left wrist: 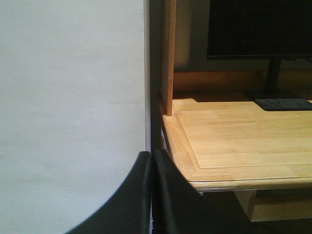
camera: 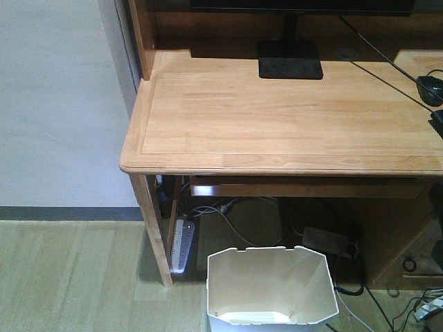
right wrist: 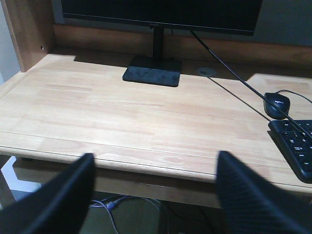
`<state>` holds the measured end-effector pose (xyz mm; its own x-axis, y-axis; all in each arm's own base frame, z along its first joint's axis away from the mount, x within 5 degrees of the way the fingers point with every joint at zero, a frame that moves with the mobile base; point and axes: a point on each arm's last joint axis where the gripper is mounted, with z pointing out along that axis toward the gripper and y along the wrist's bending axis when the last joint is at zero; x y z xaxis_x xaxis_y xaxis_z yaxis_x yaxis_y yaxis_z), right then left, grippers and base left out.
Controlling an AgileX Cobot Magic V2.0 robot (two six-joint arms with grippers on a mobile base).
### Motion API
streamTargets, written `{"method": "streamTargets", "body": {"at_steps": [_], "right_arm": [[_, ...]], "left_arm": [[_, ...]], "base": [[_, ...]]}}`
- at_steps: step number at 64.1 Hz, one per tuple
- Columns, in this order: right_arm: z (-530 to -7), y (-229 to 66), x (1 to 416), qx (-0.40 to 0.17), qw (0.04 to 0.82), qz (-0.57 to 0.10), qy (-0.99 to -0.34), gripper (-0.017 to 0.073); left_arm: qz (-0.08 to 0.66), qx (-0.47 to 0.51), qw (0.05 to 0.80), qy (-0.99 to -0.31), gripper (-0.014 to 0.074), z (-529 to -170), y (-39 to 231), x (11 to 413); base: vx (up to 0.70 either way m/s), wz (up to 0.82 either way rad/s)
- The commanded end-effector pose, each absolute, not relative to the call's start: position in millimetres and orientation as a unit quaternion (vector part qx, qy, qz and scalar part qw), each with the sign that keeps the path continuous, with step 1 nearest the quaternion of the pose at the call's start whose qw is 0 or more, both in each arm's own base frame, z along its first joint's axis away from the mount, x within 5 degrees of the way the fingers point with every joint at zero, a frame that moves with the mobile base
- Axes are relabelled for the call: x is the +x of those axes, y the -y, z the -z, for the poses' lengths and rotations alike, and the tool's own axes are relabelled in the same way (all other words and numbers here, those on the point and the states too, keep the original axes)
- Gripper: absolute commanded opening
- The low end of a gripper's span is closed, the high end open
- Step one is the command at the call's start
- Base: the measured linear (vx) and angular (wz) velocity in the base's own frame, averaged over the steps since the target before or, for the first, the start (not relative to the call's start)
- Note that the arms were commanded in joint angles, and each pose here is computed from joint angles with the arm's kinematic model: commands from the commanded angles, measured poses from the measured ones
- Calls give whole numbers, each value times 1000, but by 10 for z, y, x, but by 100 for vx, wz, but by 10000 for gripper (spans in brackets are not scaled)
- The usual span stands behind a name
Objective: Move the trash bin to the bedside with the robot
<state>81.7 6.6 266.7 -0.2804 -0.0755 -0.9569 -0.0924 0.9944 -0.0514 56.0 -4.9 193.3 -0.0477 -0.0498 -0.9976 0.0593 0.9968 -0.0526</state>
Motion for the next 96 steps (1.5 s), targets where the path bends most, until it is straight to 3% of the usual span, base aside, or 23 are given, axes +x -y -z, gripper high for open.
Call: {"method": "streamTargets", "body": {"at_steps": [1,20,49,75,88,96], "right_arm": [[-2830,-55,853,-54,637,5,-769,664],[-2857,-68,868,-34,624,-21,-780,664],[-2980,-114,1717,-19,432,-40,-901,624],[-2155,-107,2366,-38,248,-17,-968,615],[-1598,183,2578,31,170,-16,-985,610],[-1297,262,2656,28,140,-14,-990,605]], "left_arm": [[39,-8,706,-708,-6,-1900,32,566],[39,-8,706,-708,-6,-1900,32,566],[39,-8,706,-708,-6,-1900,32,566],[39,-8,706,-708,-6,-1900,32,566],[39,-8,706,-708,-6,-1900,32,566],[39,-8,706,-708,-6,-1900,32,566]], "base": [[0,0],[0,0],[0,0],[0,0],[0,0],[0,0]]}}
